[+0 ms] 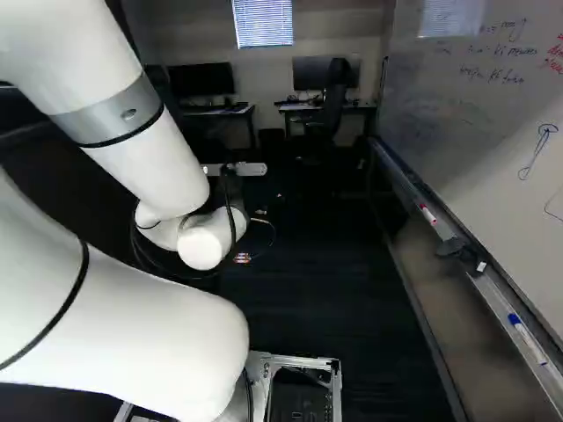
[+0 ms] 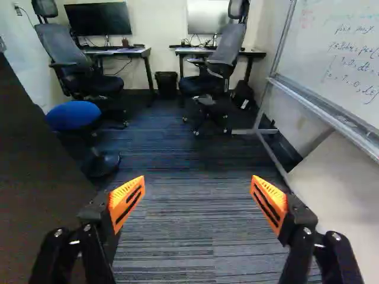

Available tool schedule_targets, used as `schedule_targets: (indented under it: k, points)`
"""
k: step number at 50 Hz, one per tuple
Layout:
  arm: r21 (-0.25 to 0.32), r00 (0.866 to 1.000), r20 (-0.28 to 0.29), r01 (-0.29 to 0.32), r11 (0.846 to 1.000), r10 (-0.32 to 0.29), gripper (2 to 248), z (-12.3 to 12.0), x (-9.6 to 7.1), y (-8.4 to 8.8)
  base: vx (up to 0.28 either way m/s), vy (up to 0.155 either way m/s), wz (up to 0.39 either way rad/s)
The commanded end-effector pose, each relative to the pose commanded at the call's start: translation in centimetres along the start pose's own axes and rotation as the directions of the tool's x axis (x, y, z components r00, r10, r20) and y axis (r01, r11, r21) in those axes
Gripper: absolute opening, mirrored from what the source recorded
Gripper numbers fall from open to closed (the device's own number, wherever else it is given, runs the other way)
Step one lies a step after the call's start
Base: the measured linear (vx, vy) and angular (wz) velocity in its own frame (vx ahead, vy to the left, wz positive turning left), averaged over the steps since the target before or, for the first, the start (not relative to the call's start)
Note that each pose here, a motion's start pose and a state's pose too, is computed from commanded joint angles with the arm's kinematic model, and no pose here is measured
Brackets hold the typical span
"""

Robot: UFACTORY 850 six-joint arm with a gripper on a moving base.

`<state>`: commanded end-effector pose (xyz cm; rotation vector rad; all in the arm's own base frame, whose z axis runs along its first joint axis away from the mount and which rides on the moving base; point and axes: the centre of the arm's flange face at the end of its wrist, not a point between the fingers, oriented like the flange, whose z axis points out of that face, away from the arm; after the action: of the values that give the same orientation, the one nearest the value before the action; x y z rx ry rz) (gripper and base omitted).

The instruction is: Open the door and move inside

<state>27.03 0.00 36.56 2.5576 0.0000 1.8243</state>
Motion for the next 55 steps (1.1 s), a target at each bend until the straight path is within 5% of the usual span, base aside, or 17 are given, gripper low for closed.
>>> schedule_targets:
  k: [55]
  points:
    - [0.000,1.000,0.000,0.000,1.000,0.000,247,0.00,0.00,0.00,0.211,0.000,-0.021]
